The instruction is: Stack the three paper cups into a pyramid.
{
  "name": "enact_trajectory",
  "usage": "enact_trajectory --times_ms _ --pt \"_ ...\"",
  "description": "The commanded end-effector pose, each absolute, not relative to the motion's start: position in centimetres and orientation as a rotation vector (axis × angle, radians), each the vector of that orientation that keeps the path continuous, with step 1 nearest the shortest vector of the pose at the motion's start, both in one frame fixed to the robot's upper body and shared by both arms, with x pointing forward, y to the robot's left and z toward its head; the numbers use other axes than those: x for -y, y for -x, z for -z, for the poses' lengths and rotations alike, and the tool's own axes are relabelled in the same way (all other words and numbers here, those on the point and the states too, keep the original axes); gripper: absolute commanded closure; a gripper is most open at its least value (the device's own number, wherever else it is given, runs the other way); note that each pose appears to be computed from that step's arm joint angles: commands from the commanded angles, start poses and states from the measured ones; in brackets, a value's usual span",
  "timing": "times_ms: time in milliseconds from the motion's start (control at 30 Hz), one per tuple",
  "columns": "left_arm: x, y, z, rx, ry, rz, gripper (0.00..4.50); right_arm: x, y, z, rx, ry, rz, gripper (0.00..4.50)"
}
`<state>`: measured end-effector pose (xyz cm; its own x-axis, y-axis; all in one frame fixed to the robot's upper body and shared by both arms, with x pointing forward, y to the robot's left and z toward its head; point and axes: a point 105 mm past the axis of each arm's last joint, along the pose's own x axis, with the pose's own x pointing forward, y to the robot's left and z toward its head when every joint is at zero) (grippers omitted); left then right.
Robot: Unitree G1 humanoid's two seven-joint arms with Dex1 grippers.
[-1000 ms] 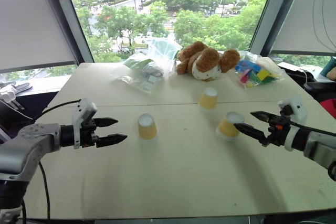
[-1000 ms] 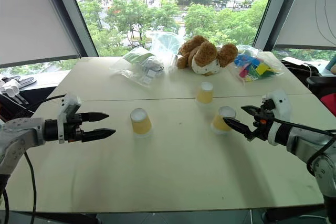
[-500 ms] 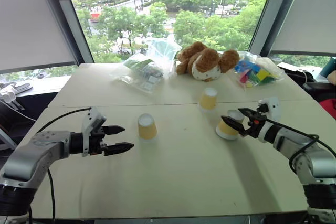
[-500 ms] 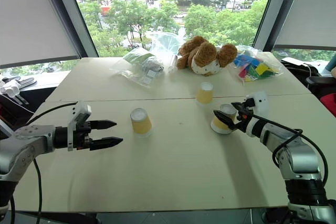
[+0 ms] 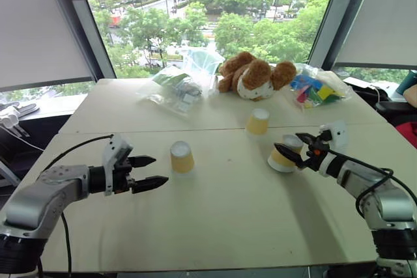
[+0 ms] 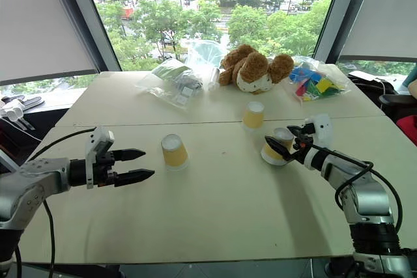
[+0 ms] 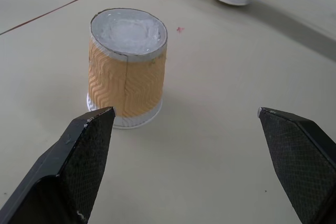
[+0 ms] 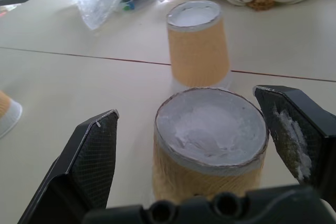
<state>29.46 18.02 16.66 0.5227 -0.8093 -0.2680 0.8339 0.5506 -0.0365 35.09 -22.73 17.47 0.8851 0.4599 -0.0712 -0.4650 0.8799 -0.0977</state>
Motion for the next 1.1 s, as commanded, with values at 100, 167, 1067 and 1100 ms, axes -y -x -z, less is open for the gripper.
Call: enact_trajectory --times_ms 100,167,1067,1100 --pt "-17.8 -29.5 -17.5 -0.229 -0.106 0.989 0.00 22.6 -34.7 -18.9 0.015 0.099 -0.481 0.02" --pt "-17.7 -29.6 -17.5 -0.228 -0.103 0.989 0.00 22.6 -34.7 -18.7 0.004 0.094 -0.486 0.02" --pt "-18.0 -29.7 -17.6 -0.226 -0.083 0.968 0.00 15.5 -33.5 -20.6 0.039 0.006 -0.739 2.02" --pt "-17.9 -29.6 -17.6 -0.229 -0.080 0.972 0.00 14.7 -33.6 -20.4 0.034 0.006 -0.751 2.02"
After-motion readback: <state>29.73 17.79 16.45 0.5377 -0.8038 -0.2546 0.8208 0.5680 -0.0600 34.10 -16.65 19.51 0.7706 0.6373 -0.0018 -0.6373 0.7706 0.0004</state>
